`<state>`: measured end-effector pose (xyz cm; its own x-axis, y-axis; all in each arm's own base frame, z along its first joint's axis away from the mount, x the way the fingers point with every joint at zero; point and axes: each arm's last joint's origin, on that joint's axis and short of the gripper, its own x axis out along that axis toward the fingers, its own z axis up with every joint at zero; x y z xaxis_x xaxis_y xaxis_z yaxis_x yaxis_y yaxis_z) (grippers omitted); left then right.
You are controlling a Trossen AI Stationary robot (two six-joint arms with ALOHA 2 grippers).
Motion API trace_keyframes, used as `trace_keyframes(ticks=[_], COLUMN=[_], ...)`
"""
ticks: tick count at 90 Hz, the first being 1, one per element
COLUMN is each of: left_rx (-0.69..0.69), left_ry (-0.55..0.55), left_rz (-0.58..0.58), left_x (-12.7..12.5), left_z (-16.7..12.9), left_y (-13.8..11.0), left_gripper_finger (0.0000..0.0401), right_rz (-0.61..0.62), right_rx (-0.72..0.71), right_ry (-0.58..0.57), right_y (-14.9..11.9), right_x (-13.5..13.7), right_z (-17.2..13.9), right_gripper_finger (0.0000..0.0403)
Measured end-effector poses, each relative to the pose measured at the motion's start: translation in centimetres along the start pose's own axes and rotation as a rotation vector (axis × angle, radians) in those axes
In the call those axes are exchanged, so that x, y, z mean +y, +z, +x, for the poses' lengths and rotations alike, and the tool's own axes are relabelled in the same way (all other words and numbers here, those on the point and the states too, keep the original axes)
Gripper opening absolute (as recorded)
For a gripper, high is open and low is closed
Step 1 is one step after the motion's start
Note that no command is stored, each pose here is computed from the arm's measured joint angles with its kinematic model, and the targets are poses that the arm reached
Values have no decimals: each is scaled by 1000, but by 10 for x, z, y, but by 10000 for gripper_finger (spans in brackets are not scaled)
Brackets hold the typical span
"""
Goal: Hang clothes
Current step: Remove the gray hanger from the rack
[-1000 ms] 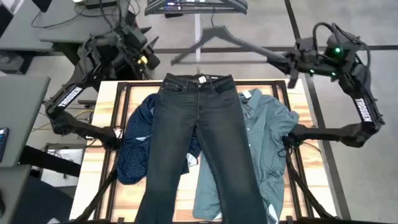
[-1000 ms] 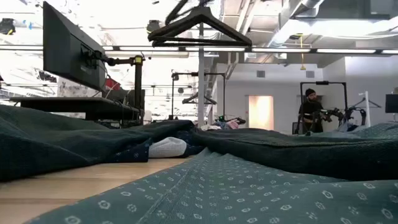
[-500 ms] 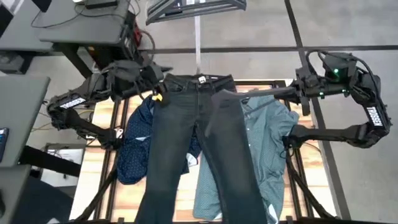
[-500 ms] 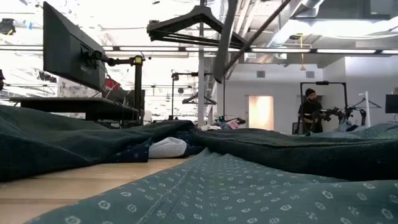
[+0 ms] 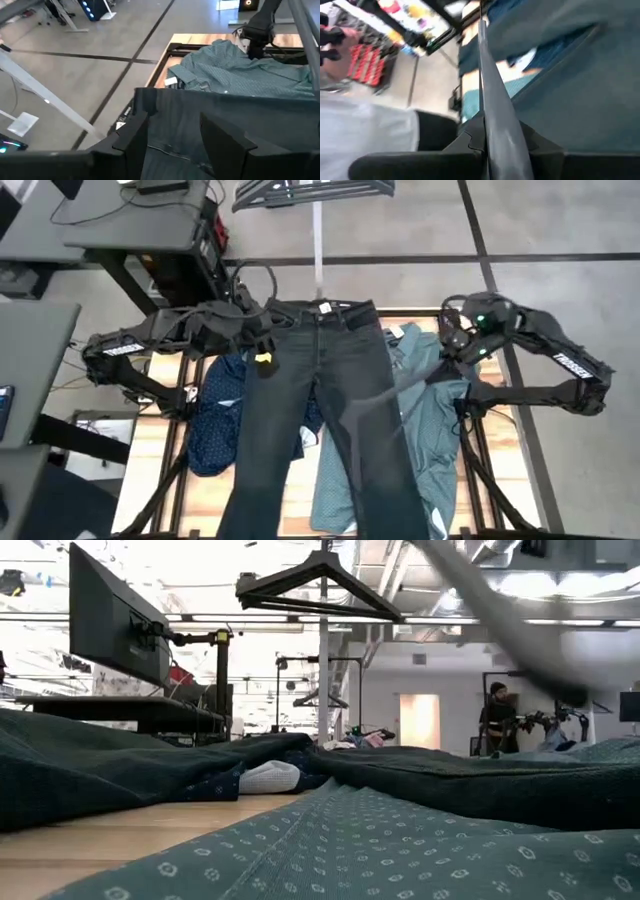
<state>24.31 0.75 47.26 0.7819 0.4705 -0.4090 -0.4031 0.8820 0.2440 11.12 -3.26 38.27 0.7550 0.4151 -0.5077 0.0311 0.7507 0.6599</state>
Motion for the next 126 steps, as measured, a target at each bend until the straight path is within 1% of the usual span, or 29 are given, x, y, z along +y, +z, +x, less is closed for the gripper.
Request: trace_keyframes(ticks=[5,14,36,39,47,64,71,81,85,93,101,106,117,126], left_rx=[2,13,23,27,42,119,138,177,186,176,139,115,77,38], left_ry=[-2,-5,-5,-4,-4,-6,-1,3,8,20,39,60,120,185], left_rz=[-12,-15,0,7,34,78,55,28,15,-5,-28,-46,-65,-77], left_x=[0,-1,-3,-3,-6,-12,-12,-8,-7,-4,3,9,25,43], left_z=[0,-1,2,3,9,21,23,25,25,25,26,29,39,48], left_y=[0,-1,-2,-2,-3,-9,-11,-15,-16,-15,-11,-8,-4,0], left_gripper_finger=[162,162,162,162,162,162,162,162,162,162,162,161,161,161], right_rz=[49,135,254,268,291,298,292,307,313,323,314,308,241,158], right_rx=[44,117,204,213,216,131,104,99,89,45,-44,-118,-329,-517], right_ry=[18,4,-42,-68,-180,-426,-496,-579,-595,-608,-631,-661,-735,-769], right_y=[-5,-15,-26,-26,-24,-8,-4,-3,-3,0,9,17,39,56], right_x=[-5,-15,-41,-47,-62,-92,-102,-115,-118,-120,-119,-117,-111,-107], right_z=[3,9,24,27,34,39,34,27,24,17,4,-6,-29,-46], right_gripper_finger=[20,20,23,27,41,84,111,164,186,223,244,249,252,252])
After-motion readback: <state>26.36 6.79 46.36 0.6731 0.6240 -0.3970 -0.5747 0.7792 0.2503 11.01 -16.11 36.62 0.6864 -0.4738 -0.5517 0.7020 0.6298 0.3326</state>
